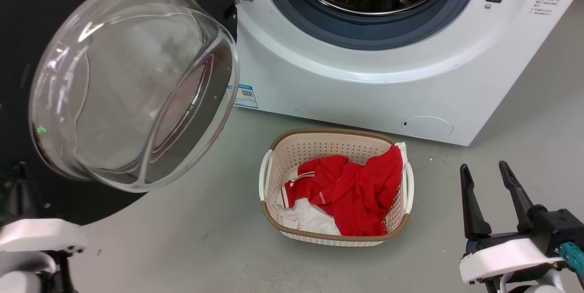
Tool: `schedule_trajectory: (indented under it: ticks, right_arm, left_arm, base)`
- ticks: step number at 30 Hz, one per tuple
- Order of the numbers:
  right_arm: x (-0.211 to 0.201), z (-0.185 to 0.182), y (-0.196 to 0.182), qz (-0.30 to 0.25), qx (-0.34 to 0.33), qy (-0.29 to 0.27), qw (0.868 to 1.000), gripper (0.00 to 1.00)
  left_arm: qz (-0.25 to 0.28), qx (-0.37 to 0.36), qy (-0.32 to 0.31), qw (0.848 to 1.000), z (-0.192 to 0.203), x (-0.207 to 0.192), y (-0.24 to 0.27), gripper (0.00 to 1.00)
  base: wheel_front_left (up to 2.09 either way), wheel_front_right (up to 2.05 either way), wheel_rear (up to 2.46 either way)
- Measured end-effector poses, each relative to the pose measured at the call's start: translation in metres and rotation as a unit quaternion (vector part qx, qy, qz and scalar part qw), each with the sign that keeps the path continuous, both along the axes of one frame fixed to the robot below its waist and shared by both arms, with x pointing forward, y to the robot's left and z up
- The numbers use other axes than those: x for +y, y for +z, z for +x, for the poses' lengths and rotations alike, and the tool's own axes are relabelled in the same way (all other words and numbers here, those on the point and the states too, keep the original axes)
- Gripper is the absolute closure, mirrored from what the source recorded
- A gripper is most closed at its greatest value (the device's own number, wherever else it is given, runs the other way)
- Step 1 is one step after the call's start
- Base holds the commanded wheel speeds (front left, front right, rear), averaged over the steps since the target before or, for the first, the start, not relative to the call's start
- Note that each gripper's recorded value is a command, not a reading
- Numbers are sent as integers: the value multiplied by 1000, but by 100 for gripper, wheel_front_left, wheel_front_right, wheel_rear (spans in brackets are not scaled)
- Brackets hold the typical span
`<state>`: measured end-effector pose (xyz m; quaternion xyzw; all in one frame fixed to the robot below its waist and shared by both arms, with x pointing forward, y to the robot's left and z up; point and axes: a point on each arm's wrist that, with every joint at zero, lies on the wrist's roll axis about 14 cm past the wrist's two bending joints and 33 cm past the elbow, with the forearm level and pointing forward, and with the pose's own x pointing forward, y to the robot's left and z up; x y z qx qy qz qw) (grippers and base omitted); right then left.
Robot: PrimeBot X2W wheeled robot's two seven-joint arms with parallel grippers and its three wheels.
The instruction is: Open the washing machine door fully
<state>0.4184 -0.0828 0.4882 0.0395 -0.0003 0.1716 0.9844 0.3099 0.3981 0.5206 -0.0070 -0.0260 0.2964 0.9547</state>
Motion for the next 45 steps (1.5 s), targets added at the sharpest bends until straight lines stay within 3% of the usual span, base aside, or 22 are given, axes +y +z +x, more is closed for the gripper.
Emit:
schedule_trajectory:
  ticks: [12,23,32,45]
  right_arm:
    - [-1,5,-4,0,4,-3,1000,0]
    - [1,-8,8,10,-7,0,1000,0]
    - [-6,-22,19,13,-20,-7,1000,0]
    - [-43,-37,23,10,-28,-59,998,0]
  left_arm:
    - [16,-6,42,999,-12,34,9,100]
    - [12,-22,35,999,-39,2,5,100]
    - [-17,-4,-45,999,-43,-64,-22,100]
    - [-33,0,-222,974,21,-168,-31,100]
  base:
    - [0,0,0]
    - [0,0,0]
    - [0,0,0]
    - [0,0,0]
